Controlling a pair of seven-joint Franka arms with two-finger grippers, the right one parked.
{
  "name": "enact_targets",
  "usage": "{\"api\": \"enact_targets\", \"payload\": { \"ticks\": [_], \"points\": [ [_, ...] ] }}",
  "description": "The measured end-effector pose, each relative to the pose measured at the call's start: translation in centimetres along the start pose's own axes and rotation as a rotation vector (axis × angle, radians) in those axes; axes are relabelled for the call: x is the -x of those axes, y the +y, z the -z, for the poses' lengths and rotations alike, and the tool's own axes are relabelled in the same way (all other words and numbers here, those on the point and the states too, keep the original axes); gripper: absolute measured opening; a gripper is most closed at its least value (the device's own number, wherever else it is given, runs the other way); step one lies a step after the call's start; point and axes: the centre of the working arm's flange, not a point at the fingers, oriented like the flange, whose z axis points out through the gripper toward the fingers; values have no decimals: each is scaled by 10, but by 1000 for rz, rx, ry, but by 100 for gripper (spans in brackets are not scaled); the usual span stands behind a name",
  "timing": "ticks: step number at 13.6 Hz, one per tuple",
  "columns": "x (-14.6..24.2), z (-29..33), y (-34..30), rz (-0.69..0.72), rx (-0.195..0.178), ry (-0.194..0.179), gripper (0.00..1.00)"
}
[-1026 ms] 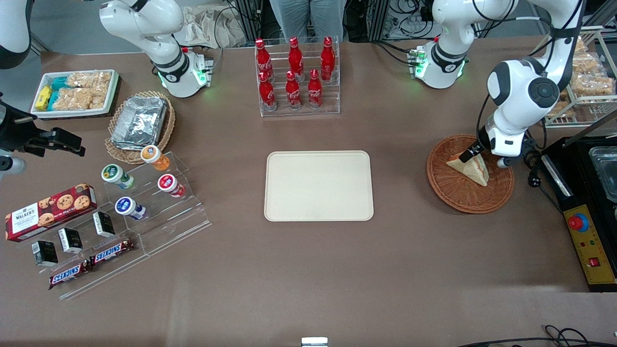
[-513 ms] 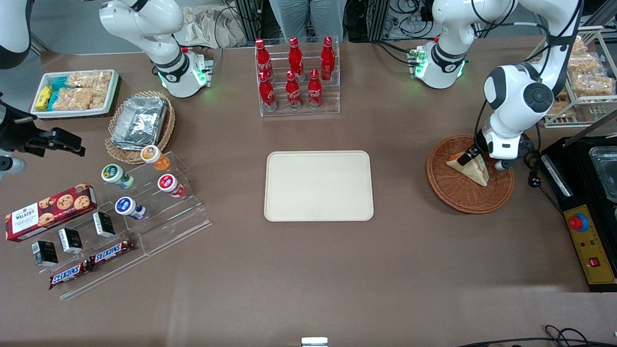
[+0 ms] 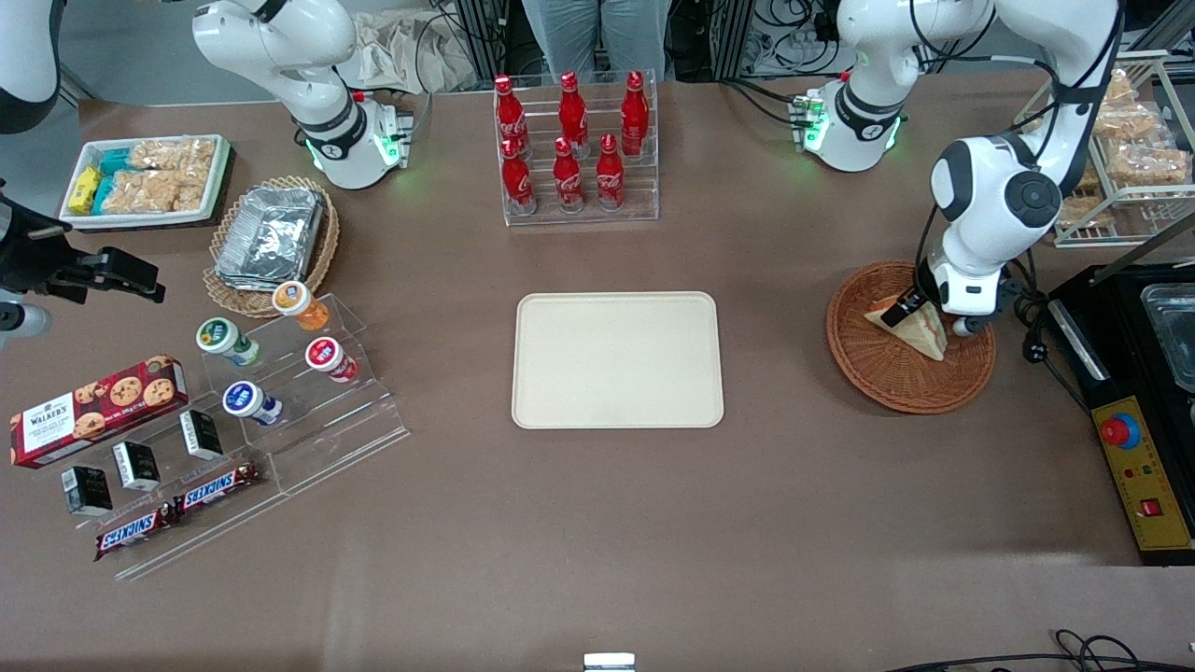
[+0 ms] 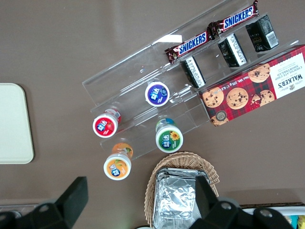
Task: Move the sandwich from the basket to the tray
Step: 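Lower the left gripper around the sandwich and close on it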
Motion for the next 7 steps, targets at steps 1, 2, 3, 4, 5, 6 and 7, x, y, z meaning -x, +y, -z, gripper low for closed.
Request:
{"api": "enact_targets", "payload": {
  "ticks": [1,2,3,4,5,6,7],
  "points": [
    [0,-1,0,0,0,0,100],
    [0,-2,0,0,0,-1,99],
    [0,-2,0,0,0,0,95],
    [0,-2,0,0,1,0,89],
    [0,-2,0,1,1,1,89],
    [0,-2,0,1,1,1,80],
    [0,-2,0,1,1,1,74]
  ]
}}
